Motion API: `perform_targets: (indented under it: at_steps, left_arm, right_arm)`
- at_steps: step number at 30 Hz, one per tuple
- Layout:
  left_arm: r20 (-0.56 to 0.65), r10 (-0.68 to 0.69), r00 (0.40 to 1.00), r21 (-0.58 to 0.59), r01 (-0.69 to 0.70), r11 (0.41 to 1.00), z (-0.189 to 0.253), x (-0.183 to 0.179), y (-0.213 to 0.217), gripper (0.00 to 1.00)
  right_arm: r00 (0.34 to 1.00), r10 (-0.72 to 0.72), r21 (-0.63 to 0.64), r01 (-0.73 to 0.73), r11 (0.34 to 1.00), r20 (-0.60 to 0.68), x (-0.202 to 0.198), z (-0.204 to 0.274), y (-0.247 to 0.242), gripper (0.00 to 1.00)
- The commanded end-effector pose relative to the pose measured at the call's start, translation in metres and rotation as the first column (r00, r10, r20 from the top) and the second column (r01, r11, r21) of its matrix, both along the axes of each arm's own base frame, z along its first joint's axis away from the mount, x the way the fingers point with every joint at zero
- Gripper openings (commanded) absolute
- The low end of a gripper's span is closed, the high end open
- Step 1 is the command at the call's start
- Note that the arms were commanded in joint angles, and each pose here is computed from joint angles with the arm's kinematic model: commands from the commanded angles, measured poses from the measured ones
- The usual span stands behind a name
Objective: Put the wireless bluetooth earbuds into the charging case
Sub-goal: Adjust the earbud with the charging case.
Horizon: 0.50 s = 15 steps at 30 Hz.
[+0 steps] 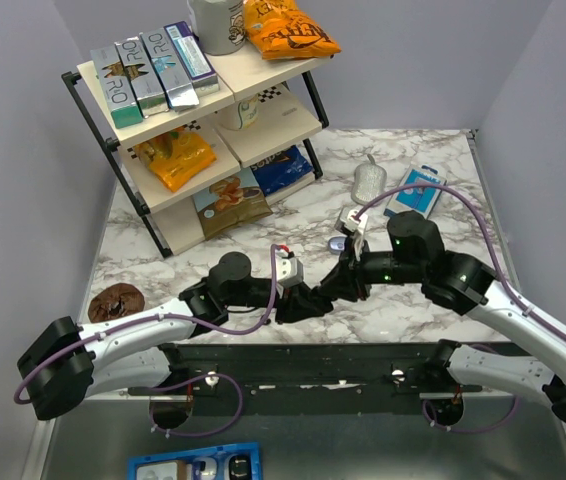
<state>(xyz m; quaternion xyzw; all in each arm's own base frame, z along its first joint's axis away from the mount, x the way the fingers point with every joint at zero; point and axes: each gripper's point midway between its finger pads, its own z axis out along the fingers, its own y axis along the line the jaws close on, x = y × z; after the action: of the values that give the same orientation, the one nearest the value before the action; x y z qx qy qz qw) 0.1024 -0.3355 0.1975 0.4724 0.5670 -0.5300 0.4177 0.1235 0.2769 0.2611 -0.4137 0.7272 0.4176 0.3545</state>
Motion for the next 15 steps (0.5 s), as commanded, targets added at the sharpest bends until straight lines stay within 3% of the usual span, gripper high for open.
perform_targets:
  at_steps: [1, 15]
  left_arm:
    - [0.019, 0.03, 0.999, -0.024, -0.03, 0.999, 0.013, 0.006, -0.003, 0.0]
    - [0.04, 0.05, 0.998, -0.037, -0.048, 0.998, 0.017, 0.01, -0.003, 0.0]
  right_arm:
    - [0.998, 0.055, -0.023, -0.055, 0.998, -0.013, -0.009, -0.002, 0.003, 0.32]
    - [0.998, 0.059, -0.067, -0.059, 0.996, -0.015, -0.008, -0.014, 0.004, 0.31]
